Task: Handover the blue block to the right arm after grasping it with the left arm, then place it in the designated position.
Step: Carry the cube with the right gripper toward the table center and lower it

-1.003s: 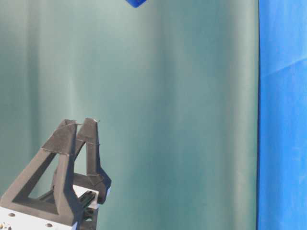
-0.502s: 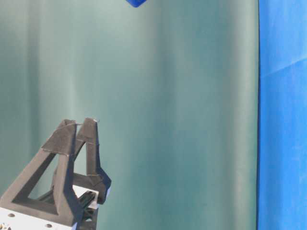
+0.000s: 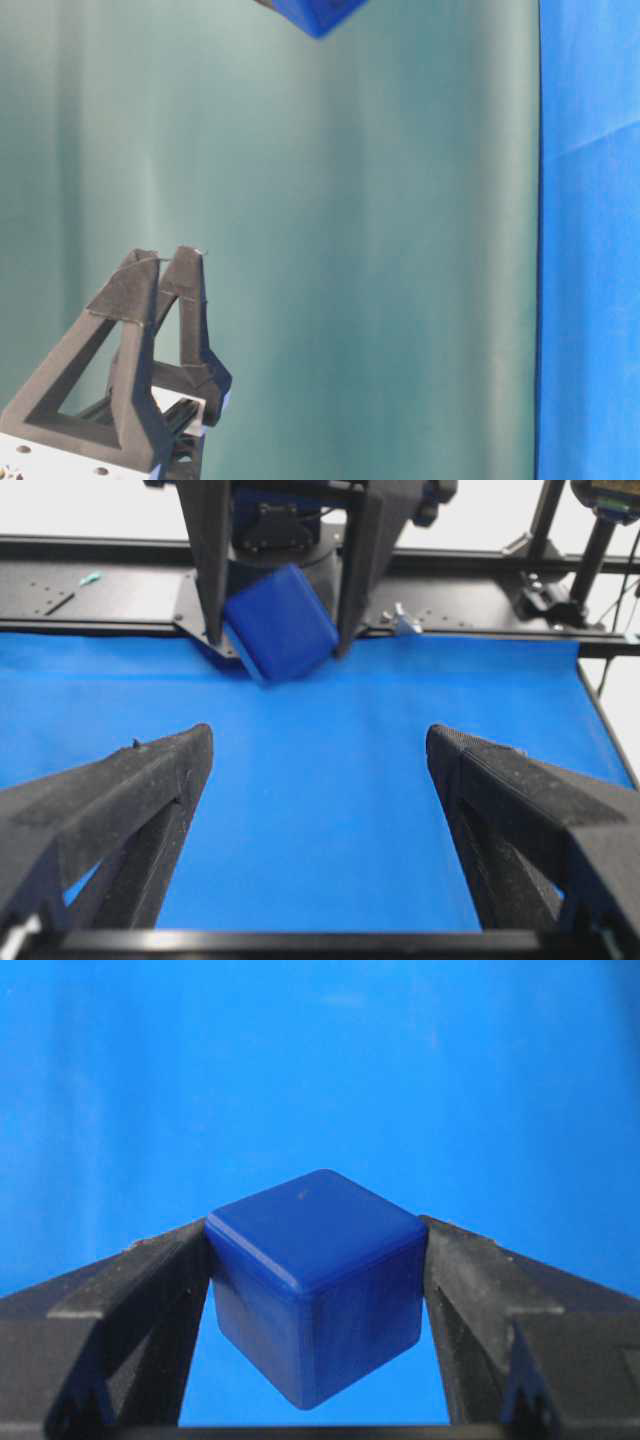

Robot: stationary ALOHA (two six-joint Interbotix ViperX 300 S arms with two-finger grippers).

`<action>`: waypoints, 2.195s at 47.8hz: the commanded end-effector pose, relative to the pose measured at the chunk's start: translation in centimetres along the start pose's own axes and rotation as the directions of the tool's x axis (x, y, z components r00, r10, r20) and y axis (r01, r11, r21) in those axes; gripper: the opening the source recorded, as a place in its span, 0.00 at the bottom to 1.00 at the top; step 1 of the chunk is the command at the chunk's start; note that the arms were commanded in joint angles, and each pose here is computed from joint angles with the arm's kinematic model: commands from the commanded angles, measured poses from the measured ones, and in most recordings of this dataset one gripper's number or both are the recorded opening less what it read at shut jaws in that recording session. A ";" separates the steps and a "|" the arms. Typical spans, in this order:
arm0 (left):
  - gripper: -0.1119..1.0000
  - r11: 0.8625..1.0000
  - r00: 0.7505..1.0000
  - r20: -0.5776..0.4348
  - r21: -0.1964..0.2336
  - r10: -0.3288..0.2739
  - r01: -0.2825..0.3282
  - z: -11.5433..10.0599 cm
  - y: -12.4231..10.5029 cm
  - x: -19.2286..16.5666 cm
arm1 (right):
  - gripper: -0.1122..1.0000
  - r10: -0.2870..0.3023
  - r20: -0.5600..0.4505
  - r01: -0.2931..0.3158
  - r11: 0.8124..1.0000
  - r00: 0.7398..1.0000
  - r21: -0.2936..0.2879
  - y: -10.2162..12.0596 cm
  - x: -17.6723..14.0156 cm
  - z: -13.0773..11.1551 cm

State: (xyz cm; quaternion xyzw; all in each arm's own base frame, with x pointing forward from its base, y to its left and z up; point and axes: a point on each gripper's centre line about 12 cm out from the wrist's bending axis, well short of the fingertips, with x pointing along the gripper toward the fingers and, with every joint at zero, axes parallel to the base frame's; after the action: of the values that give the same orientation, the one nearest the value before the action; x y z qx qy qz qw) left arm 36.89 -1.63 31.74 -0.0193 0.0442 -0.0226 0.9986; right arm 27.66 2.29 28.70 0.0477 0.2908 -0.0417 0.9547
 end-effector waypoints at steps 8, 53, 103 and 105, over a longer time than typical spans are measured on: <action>0.93 1.000 0.999 0.043 0.005 -0.006 0.005 1.5 -0.2 -0.4 | 0.60 0.042 0.003 -0.042 0.999 0.999 -0.013 0.8 3.4 -0.2; 0.93 1.000 0.999 0.043 0.005 -0.006 0.005 1.4 -0.2 -0.6 | 0.60 0.137 -0.024 -0.135 0.988 0.990 0.069 -0.3 17.9 -4.7; 0.93 1.000 0.999 0.043 0.005 -0.006 0.005 1.4 -0.2 -0.6 | 0.60 0.133 -0.049 -0.126 0.985 0.990 0.116 -0.7 20.6 -6.1; 0.93 1.000 0.999 0.043 0.005 -0.006 0.005 1.4 -0.2 -0.6 | 0.60 0.131 -0.050 -0.124 0.985 0.990 0.124 -0.7 20.7 -6.1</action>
State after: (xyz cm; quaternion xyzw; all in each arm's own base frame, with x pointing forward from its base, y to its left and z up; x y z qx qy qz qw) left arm 36.64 -1.62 32.02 -0.0186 0.0403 -0.0227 0.9988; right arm 40.93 1.10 11.21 0.1186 0.3257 0.0018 0.9380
